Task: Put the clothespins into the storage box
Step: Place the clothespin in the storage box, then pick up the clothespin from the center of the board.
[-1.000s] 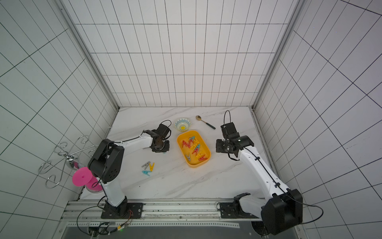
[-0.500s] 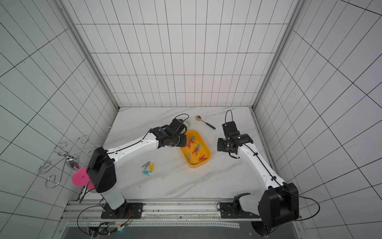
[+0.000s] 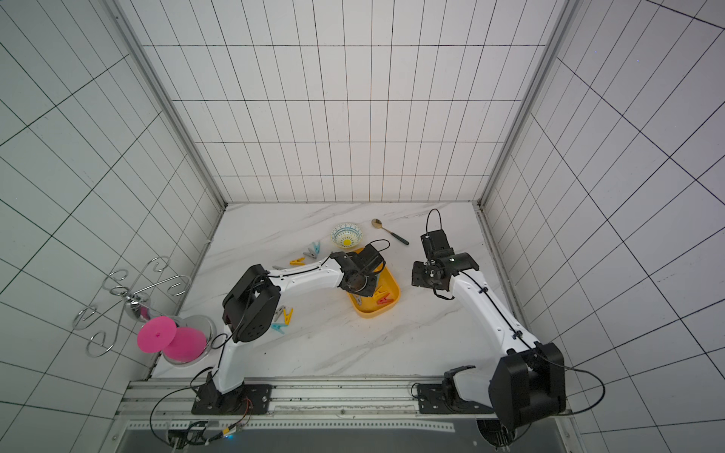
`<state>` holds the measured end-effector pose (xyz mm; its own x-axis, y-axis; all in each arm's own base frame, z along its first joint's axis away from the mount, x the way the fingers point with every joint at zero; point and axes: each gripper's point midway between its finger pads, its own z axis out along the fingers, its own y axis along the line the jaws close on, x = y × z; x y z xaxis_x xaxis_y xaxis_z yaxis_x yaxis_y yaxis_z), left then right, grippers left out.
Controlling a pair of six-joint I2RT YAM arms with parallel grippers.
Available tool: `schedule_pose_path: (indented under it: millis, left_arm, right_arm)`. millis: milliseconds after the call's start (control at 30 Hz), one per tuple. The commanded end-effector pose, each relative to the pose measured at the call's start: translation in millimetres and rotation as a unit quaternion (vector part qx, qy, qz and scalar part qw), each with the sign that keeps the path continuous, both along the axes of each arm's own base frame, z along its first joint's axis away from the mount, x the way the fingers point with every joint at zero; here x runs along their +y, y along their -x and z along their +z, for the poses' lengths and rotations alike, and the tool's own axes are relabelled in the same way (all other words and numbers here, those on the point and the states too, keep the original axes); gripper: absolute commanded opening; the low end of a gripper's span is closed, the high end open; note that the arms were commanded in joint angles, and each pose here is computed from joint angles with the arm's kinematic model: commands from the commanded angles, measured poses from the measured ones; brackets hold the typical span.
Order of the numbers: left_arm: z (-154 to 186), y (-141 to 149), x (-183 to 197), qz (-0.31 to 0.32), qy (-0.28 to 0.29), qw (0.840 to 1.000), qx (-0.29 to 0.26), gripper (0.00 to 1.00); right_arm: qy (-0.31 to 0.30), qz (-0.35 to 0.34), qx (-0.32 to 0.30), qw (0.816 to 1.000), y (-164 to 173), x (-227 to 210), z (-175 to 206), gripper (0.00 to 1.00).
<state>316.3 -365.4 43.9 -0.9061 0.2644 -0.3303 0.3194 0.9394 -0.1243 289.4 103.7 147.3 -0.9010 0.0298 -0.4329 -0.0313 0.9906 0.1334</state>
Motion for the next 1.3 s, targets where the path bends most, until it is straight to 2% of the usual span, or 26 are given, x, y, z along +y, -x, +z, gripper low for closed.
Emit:
schedule_pose_path:
  millis: [0, 100, 267, 367, 433, 533, 767, 933, 1100, 1267]
  left_arm:
    - [9.5, -7.4, -1.2, 0.006, 0.004, 1.000, -0.015, 0.27]
    - [29.2, -7.4, 2.8, 0.011, 0.013, 0.999, -0.031, 0.36]
    - [84.4, -8.5, 21.4, 0.030, 0.026, 0.996, -0.084, 0.50]
    - [106.9, -6.7, 53.8, 0.072, 0.002, 0.990, -0.118, 0.56]
    - [113.5, -2.3, 84.5, 0.111, -0.023, 0.985, -0.128, 0.58]
    - [118.1, 9.9, 124.0, 0.159, -0.033, 0.978, -0.134, 0.58]
    - [101.3, 48.1, 203.3, 0.241, -0.026, 0.964, -0.107, 0.58]
    - [76.1, 70.3, 239.9, 0.285, -0.027, 0.955, -0.077, 0.59]
    - [48.6, 82.4, 236.5, 0.286, -0.003, 0.957, -0.040, 0.58]
    - [23.5, 85.8, 239.4, 0.289, -0.022, 0.957, -0.025, 0.56]
  right_arm:
    - [0.004, -0.006, 0.002, 1.000, -0.6, -3.5, -1.5, 0.51]
    - [0.004, -0.005, 0.004, 1.000, 0.5, -3.3, -2.8, 0.51]
    - [0.001, 0.001, 0.002, 1.000, -0.8, -1.0, 1.0, 0.51]
    - [0.011, 0.013, 0.007, 1.000, 1.6, 0.8, 4.5, 0.51]
    - [0.025, 0.023, 0.010, 0.999, 3.5, 2.5, 8.8, 0.51]
    - [0.029, 0.038, 0.010, 0.999, 6.3, 11.0, 12.0, 0.51]
    - [0.028, 0.060, 0.014, 0.998, 10.8, 29.3, 10.1, 0.51]
    - [0.023, 0.072, 0.013, 0.997, 10.8, 42.8, 9.5, 0.51]
    - [0.028, 0.082, 0.014, 0.996, 11.0, 51.4, 7.6, 0.51]
    - [0.031, 0.085, 0.012, 0.996, 12.2, 53.2, 7.3, 0.51]
